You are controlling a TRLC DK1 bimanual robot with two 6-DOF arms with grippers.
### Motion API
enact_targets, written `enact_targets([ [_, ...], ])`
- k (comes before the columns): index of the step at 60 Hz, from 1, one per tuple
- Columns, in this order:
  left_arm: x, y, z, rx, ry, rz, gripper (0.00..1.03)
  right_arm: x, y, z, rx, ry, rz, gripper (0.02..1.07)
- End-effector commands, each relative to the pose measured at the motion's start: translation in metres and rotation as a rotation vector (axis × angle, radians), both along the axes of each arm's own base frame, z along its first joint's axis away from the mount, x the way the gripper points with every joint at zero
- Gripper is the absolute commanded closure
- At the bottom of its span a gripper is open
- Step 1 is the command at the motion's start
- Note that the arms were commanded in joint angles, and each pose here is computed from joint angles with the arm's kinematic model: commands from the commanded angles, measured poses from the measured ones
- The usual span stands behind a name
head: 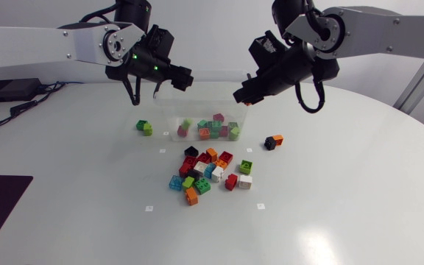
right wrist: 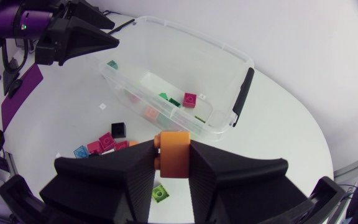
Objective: Place the duplo bricks in the container
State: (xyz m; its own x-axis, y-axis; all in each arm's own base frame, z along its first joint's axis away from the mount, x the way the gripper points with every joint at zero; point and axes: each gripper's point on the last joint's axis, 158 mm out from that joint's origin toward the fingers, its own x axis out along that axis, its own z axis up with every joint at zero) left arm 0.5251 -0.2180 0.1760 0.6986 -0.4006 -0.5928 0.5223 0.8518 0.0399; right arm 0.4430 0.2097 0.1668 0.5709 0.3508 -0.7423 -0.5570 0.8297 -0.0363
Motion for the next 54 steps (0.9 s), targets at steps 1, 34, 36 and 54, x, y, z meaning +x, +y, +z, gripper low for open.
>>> enact_targets([
  [1,-0.003,0.010,0.014,-0.028,-0.026,0.024,0.05,0.012,0.008,0.000,0.029,-0.004,-0.012,0.86],
  [34,-0.097,0.046,0.037,0.078,-0.112,-0.073,0.05,0.056,0.031,0.004,0.084,-0.063,-0.027,0.86],
  [36,-0.102,0.046,0.036,0.089,-0.112,-0.086,0.05,0.058,0.032,0.004,0.086,-0.068,-0.027,0.86],
  [54,-0.148,0.044,0.006,0.150,-0.049,-0.198,0.06,0.074,0.039,0.004,0.103,-0.098,-0.030,0.86],
])
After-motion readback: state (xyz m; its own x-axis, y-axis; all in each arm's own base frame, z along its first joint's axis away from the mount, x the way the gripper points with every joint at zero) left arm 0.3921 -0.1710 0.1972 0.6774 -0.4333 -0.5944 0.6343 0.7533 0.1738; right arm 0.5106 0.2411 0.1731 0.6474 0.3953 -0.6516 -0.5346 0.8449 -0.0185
